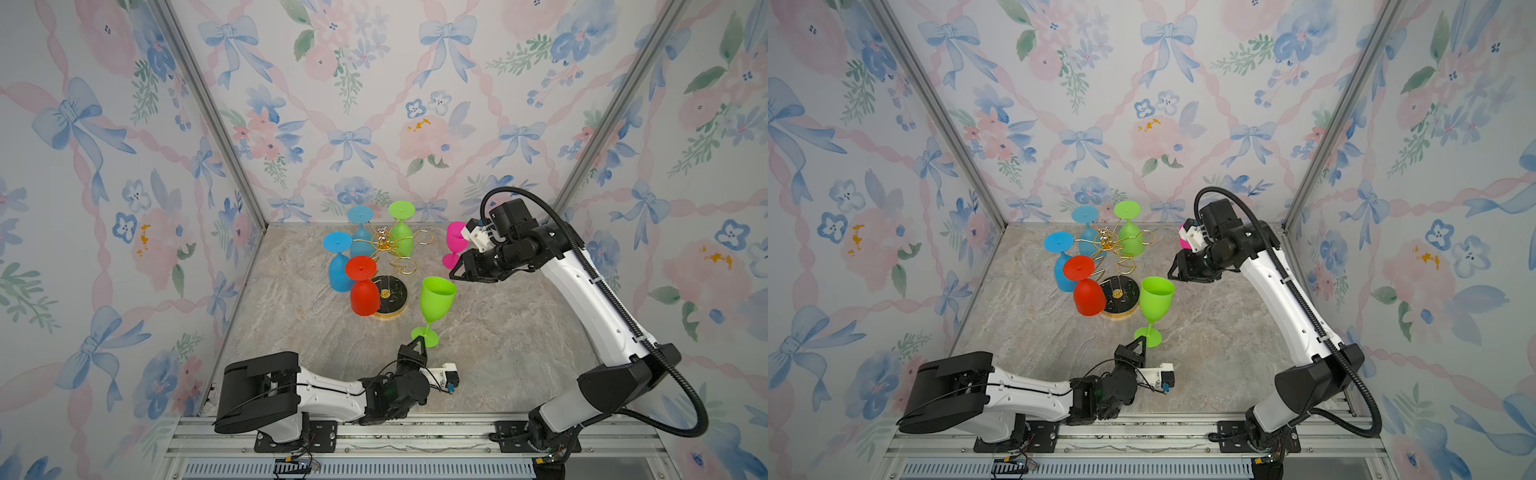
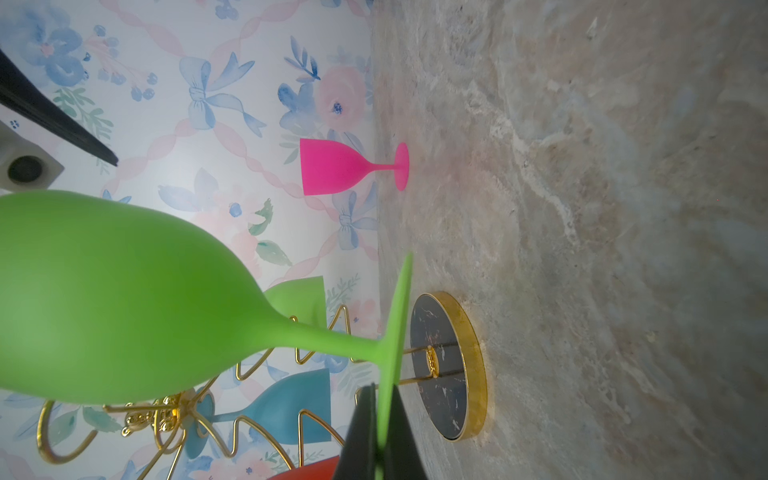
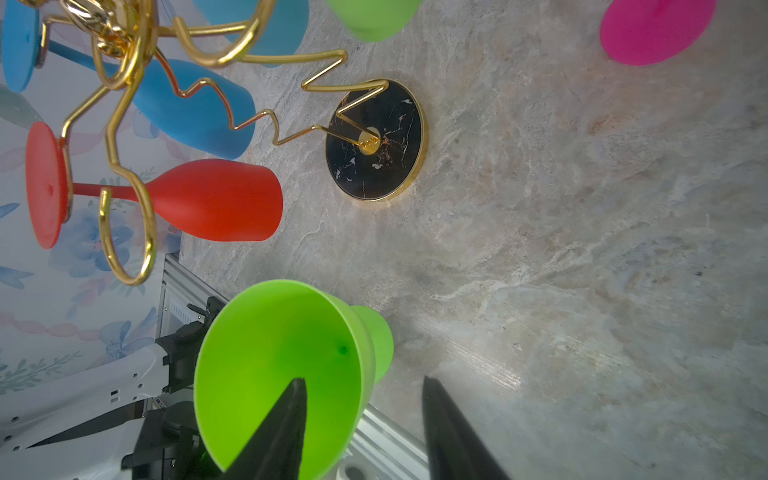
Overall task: Take the wine glass off the wine glass rack
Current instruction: 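Lower the right gripper onto the green glass's bowl rim while the left holds the foot, then close the right gripper on the bowl rim and open the left gripper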
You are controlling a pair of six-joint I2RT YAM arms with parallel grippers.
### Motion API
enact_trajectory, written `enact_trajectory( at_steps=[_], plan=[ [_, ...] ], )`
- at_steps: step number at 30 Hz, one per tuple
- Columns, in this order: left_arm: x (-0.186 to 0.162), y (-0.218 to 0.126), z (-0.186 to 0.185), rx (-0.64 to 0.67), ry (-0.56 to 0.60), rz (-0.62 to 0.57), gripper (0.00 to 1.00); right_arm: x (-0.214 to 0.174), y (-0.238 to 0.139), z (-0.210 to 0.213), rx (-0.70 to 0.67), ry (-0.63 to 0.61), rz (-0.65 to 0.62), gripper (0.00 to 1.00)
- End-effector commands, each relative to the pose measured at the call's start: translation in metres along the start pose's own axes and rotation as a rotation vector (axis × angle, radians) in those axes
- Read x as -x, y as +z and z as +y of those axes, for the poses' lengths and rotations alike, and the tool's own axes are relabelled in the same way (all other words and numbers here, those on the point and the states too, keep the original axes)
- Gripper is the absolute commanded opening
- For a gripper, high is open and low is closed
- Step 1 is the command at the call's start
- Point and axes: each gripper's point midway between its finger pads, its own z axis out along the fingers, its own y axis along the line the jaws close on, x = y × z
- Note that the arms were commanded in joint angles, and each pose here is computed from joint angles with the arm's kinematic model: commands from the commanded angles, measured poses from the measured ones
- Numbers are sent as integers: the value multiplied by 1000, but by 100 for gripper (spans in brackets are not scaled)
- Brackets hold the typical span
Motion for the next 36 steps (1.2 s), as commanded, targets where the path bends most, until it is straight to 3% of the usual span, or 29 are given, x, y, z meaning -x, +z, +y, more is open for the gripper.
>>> enact_trajectory(
  at_steps=[1,24,36],
  plan=[
    [-4,0,3,45,22,45,0,-10,-4,9,15,-33,48,47],
    [-8,-3,10,73,26,64,0,-26,18,-1,-23,-36,137,40],
    [-9,-5,13,81,30,62,0,-31,22,0,-21,-39,165,24]
  ],
)
